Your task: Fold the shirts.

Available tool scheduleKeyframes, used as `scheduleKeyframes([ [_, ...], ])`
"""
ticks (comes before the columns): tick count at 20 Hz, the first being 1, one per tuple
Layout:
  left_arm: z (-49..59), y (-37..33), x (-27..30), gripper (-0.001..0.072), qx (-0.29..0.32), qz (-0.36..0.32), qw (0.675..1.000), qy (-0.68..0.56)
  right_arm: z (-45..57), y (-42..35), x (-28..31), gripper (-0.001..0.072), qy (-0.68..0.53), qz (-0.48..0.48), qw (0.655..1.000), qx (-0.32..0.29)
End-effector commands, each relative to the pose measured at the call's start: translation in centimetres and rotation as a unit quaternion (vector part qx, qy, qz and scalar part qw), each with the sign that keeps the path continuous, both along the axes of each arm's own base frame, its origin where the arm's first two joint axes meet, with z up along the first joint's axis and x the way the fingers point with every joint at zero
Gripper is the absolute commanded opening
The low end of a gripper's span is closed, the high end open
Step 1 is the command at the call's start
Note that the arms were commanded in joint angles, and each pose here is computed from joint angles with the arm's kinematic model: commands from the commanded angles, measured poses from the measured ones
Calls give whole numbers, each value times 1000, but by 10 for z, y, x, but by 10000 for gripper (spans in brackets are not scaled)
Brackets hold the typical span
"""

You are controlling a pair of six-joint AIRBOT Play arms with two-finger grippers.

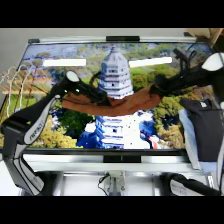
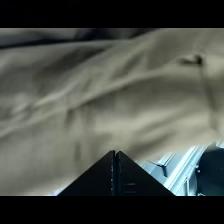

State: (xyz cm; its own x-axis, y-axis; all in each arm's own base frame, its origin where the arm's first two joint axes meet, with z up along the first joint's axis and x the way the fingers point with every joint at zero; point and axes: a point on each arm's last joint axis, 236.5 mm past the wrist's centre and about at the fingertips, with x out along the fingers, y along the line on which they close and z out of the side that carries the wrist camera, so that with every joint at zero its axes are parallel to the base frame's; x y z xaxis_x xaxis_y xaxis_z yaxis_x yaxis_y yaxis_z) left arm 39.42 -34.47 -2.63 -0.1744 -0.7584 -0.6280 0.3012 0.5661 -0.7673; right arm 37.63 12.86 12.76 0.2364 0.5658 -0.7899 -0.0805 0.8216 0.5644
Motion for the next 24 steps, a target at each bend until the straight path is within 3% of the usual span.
scheduleKeyframes([
  [1, -3, -57, -26, 35, -10, -5, 1000, 5, 50, 3, -33, 77, -38, -9, 999, 7],
  [5, -8, -101, -49, 34, -14, -24, 999, -26, 71, 5, -36, 77, -71, -19, 997, 18],
  [9, 16, -37, -16, 33, -15, -16, 1000, -21, 69, 23, -24, 77, -74, -13, 996, 42],
  [14, 108, 147, 71, 34, -13, 137, 986, -97, 18, 127, 19, 77, -111, 40, 992, 37],
  [19, 197, 282, 83, 34, -16, 292, 942, -162, -102, 255, 22, 78, -73, 73, 994, 43],
  [20, 207, 291, 78, 34, -14, 297, 939, -173, -123, 274, 24, 135, -67, 62, 994, 55],
  [21, 211, 292, 73, 34, -11, 286, 940, -184, -136, 287, 27, 490, -57, 47, 995, 72],
  [22, 210, 290, 66, 34, -4, 268, 945, -186, -143, 290, 27, 687, -40, 35, 995, 86],
  [24, 201, 282, 52, 34, 2, 235, 956, -174, -142, 267, 35, 688, -32, 36, 996, 72],
])
